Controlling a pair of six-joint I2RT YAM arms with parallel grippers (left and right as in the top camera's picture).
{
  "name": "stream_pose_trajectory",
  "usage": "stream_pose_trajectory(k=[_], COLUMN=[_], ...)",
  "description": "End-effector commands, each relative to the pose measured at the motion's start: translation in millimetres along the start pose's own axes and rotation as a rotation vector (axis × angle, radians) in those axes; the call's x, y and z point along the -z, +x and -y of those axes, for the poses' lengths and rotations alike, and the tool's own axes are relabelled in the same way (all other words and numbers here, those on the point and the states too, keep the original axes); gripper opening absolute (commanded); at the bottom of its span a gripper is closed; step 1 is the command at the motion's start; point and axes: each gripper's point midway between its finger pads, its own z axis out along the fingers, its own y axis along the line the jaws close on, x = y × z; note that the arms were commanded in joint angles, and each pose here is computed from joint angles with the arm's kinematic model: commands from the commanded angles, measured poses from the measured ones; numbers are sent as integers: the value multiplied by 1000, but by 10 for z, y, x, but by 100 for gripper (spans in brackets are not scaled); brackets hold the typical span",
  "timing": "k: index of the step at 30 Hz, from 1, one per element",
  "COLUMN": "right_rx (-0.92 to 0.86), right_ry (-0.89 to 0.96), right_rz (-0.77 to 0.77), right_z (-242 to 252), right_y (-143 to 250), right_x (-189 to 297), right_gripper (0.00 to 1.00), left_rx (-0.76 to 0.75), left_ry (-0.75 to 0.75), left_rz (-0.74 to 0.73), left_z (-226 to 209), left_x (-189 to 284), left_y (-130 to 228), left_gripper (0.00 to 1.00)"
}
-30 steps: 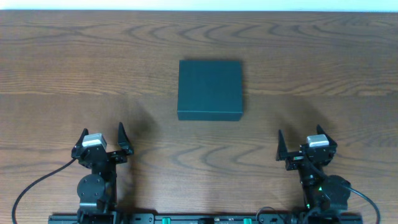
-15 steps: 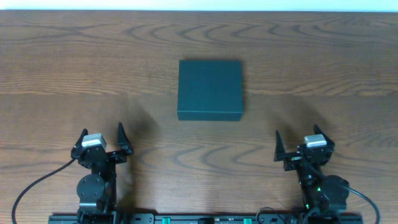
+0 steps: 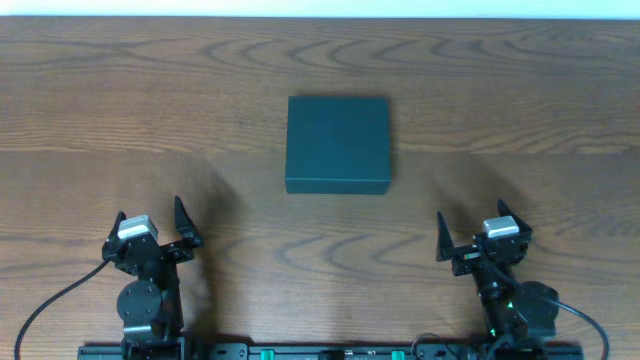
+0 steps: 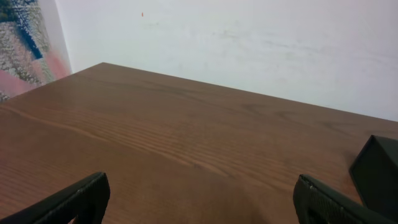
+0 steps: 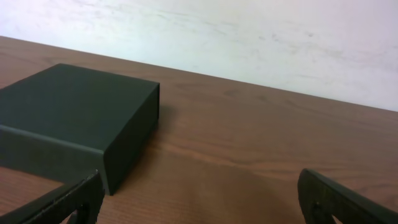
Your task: Pack container
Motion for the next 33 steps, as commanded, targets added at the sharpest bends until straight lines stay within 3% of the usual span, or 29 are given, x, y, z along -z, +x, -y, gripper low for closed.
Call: stream_pose_trajectory(k=[1, 33], right_rx=[-16, -24], right_ry=[24, 82], right_rz=[-16, -21], right_z=[50, 190], right_y=[76, 91], right_x=[-7, 6], right_gripper=[99, 99], left_rx=[-21, -28], left_ry=[-6, 57], left_rz=[-52, -58], left_z=[-17, 135], left_x=[-10, 3], left_y=[185, 202], left_gripper=[95, 95])
